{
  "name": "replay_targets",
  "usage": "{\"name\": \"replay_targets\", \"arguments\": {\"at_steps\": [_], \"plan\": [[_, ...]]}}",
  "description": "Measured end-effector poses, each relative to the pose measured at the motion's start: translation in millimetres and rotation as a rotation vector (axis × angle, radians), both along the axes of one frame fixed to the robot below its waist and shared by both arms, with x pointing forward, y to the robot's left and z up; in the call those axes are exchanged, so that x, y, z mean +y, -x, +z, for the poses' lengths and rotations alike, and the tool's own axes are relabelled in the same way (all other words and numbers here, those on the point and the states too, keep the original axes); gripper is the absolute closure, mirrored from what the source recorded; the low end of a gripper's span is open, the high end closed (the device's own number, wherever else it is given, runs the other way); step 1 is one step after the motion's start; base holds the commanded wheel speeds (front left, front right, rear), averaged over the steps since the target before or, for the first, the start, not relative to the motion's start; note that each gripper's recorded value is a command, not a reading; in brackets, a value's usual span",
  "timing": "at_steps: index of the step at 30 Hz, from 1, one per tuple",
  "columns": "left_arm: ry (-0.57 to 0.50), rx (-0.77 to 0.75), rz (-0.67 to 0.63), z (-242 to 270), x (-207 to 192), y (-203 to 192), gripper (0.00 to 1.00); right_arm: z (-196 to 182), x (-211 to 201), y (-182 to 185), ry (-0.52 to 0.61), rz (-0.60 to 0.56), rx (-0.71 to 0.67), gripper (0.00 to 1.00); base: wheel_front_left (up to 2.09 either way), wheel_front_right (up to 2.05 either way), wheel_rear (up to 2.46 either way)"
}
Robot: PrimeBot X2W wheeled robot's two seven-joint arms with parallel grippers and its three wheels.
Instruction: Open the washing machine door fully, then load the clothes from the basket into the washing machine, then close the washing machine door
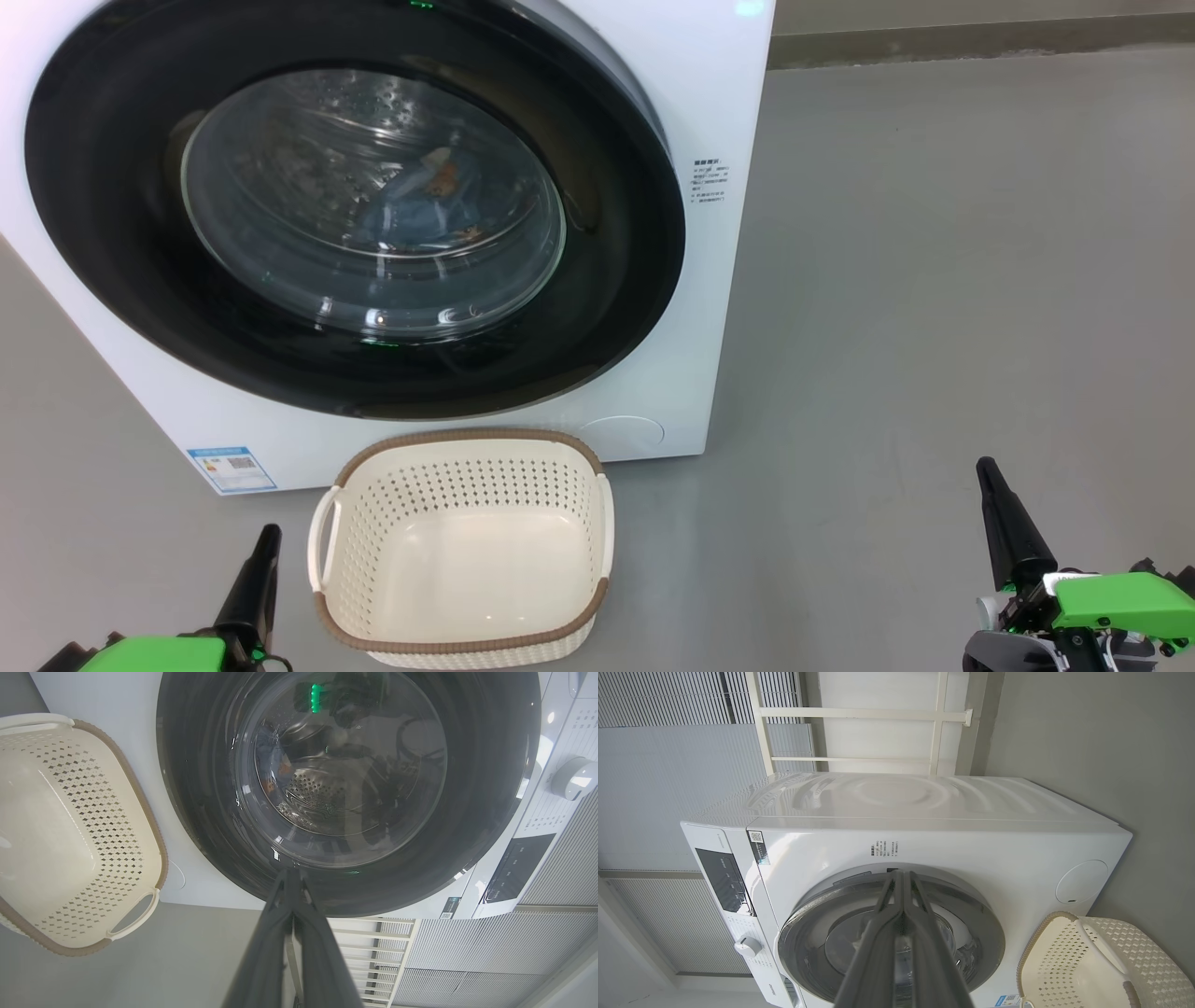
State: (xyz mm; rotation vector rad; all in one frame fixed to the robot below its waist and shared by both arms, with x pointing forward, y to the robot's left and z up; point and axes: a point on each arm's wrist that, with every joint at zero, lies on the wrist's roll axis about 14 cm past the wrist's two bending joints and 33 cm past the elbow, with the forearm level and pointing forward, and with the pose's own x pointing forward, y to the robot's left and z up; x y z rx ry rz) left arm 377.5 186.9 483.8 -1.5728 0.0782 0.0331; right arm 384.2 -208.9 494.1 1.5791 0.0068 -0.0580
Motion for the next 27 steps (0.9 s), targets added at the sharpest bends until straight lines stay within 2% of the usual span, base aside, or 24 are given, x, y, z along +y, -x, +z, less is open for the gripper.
{"name": "replay_targets", "arguments": {"at_steps": [27], "plan": [[0.0,0.0,0.0,0.0,0.0,0.0,1.0,0.0,-0.1,0.0,-0.001,-0.001,0.0,1.0,0.0,0.0,0.0]]}}
